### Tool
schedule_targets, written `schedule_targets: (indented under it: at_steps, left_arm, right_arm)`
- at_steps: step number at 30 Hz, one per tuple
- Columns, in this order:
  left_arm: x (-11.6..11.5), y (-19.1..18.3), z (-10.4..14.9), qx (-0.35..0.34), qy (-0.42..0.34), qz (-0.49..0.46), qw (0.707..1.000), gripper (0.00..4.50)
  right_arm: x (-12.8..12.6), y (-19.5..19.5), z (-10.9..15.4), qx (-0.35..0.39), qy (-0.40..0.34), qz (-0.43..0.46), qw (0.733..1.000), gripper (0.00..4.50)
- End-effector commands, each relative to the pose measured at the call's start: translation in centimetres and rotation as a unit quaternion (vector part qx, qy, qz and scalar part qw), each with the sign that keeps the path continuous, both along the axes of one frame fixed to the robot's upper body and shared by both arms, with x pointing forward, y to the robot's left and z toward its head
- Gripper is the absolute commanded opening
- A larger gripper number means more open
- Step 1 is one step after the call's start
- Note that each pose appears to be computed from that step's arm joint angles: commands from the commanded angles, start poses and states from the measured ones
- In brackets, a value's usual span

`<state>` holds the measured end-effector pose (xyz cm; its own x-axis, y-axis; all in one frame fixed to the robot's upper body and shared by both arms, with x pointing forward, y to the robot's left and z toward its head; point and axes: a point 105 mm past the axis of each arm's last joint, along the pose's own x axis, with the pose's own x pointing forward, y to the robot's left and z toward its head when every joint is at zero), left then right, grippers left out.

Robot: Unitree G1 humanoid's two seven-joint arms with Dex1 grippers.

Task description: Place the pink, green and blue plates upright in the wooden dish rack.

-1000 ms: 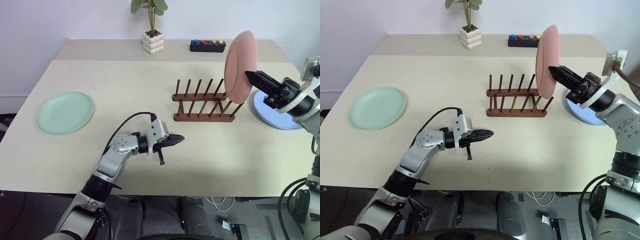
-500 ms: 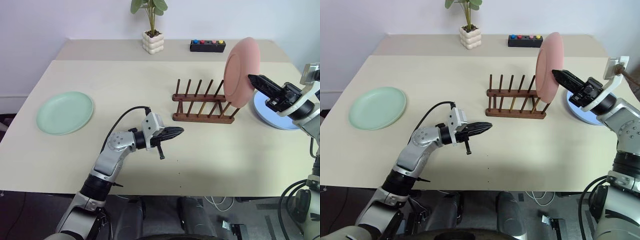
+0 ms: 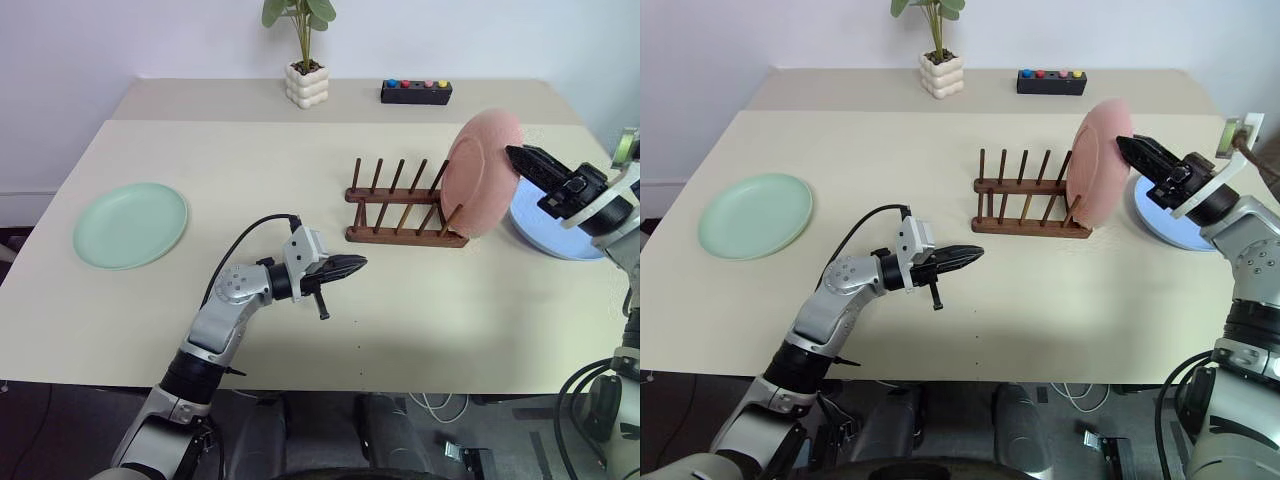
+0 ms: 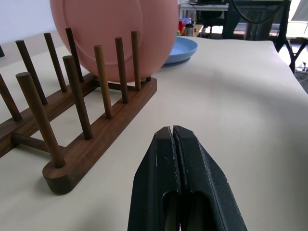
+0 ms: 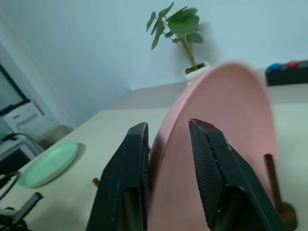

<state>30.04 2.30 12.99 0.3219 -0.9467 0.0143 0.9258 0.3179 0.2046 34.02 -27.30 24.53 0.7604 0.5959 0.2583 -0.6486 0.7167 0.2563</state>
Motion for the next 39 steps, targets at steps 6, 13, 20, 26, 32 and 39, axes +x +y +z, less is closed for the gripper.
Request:
schedule_targets:
  at_steps: [6, 13, 20, 26, 32, 39]
  left_arm:
    - [-0.2, -0.2, 0.8, -0.007, -0.014, -0.007, 1.0, 0.0]
    - [-0.2, -0.3, 0.6, -0.008, -0.011, -0.008, 1.0, 0.0]
    - [0.3, 0.5, 1.1, -0.013, -0.019, 0.013, 1.0, 0.0]
    - [5.5, 9.3, 6.2, -0.104, -0.066, 0.255, 0.959, 0.0]
    - [7.5, 24.0, 7.9, -0.116, -0.053, 0.536, 0.835, 1.38]
    - [4.6, 35.3, 5.2, -0.107, 0.013, 0.744, 0.659, 4.45]
  right_arm:
    - [-0.4, -1.5, 3.2, -0.018, -0.08, -0.057, 0.995, 1.41]
    - [-1.0, -1.7, 4.4, 0.005, -0.092, -0.045, 0.995, 1.41]
    - [-1.3, -1.8, 7.6, -0.016, -0.161, -0.088, 0.983, 2.75]
    - [-4.5, 8.8, 7.0, -0.233, -0.224, 0.074, 0.944, 4.2]
    - [-5.2, 13.9, 1.3, -0.282, -0.173, 0.19, 0.924, 4.26]
    - [-4.4, 15.9, -1.8, -0.318, -0.171, 0.209, 0.909, 4.26]
